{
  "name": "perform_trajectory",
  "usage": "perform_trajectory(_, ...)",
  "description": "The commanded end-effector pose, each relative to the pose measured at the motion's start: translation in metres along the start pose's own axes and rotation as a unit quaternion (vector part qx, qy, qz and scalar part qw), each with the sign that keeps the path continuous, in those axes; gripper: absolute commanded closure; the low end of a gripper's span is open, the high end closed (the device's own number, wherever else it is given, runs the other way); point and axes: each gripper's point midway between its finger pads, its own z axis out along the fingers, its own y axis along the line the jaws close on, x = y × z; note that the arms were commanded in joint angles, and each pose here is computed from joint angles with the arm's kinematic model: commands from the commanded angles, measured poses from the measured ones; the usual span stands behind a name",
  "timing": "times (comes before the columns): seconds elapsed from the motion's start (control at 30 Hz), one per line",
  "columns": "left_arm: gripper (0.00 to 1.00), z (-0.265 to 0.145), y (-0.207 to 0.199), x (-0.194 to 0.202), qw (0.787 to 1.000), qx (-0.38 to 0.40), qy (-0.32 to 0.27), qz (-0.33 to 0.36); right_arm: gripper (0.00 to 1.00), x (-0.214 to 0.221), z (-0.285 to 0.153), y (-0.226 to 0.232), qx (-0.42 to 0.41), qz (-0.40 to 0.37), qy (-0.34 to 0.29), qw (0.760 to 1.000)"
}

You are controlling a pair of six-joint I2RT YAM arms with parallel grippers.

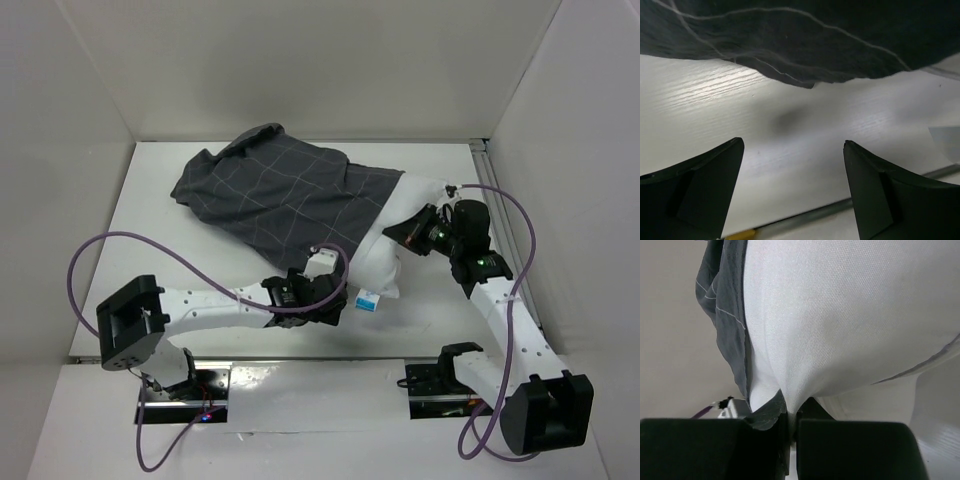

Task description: Put the pillow into the pillowcase

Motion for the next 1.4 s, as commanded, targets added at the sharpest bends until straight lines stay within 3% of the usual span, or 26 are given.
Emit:
perform_trajectory(0.0, 0.06, 0.014, -0.022, -0.024, 0.994, 0.039, -0.081, -0.067, 1.00, -0.032, -0.011, 0.044, -0.060, -0.041, -0.042, 0.996)
perform_trajectory(0.2, 0.06, 0.035, -0.018, -0.023, 0.990, 0.026, -0.114, -0.080, 1.00, -0.036, -0.011, 0.046, -0.056, -0.041, -0.046, 0.997)
perform_trajectory(0.4, 0.13, 0.053, -0.003, -0.022, 0.970, 0.012, -0.170, -0.172, 1.00, -0.035, -0.009, 0.046, -0.060, -0.041, -0.041, 0.997)
perform_trajectory(0.53, 0.13, 0.062, 0.007, -0.022, 0.967, -0.061, -0.188, -0.160, 1.00, -0.035, -0.007, 0.044, -0.057, -0.043, -0.039, 0.997)
perform_trajectory(0.83, 0.20, 0.054, -0.018, -0.037, 0.962, -0.008, -0.204, -0.182, 1.00, -0.033, -0.003, 0.040, -0.054, -0.039, -0.030, 0.997)
perform_trajectory(1.0, 0.07, 0.052, -0.022, -0.036, 0.961, 0.006, -0.198, -0.194, 1.00, -0.032, -0.004, 0.041, -0.056, -0.039, -0.027, 0.997)
perform_trajectory(1.1, 0.05, 0.061, -0.018, -0.035, 0.961, -0.026, -0.201, -0.188, 1.00, -0.029, -0.002, 0.039, -0.062, -0.036, -0.024, 0.997)
perform_trajectory(1.23, 0.17, 0.064, -0.012, -0.035, 0.954, -0.063, -0.199, -0.216, 1.00, -0.027, 0.000, 0.035, -0.053, -0.039, -0.017, 0.998)
perform_trajectory(1.37, 0.44, 0.066, 0.001, -0.027, 0.947, -0.100, -0.191, -0.239, 1.00, -0.031, -0.003, 0.041, -0.057, -0.042, -0.020, 0.997)
